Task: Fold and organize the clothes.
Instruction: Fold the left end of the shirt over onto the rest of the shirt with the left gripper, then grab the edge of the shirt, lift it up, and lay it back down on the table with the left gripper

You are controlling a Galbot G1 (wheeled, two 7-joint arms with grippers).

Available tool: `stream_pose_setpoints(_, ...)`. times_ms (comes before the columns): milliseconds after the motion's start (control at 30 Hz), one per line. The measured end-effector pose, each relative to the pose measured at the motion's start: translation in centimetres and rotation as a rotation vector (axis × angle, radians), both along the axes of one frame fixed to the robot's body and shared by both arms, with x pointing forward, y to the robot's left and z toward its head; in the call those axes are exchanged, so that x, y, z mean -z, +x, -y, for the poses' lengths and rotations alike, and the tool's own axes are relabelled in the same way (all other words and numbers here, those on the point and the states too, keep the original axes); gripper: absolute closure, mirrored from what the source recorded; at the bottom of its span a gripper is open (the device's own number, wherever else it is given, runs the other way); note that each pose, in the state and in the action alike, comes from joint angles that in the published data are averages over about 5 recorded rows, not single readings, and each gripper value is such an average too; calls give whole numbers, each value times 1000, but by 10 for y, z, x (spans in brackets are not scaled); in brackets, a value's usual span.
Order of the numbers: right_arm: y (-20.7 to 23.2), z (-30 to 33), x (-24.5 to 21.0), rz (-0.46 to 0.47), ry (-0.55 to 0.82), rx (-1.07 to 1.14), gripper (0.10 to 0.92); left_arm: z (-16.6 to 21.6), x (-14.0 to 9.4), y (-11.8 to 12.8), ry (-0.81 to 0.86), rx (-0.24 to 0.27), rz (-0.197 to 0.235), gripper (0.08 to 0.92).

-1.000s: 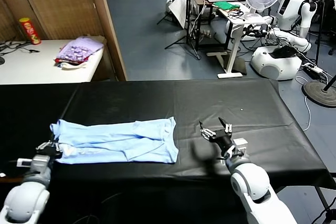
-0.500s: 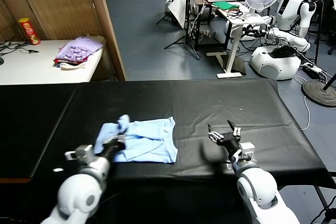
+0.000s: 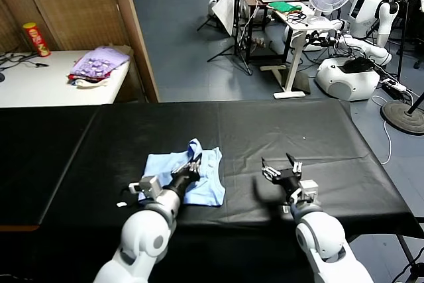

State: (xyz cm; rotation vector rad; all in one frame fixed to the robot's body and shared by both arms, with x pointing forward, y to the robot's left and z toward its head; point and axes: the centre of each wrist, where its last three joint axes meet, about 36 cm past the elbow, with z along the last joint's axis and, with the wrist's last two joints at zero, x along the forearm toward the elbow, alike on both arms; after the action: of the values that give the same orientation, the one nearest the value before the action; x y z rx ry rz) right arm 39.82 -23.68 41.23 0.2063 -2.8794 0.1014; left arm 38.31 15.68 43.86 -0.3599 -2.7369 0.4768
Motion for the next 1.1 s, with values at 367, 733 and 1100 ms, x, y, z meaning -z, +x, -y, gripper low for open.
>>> stream_pose_setpoints(367,6,-9,-2,4,5,-63,224,7,7,-5,-70,8,-8,419)
stream_pose_setpoints(733,4,-19,2,-6,41,-121,224,-80,18,-15,3,-114,5,202)
stream_pose_setpoints(1100,-2,-12,-3,7,38,-116,224,-121,35,-14,-93,-243,-81,201)
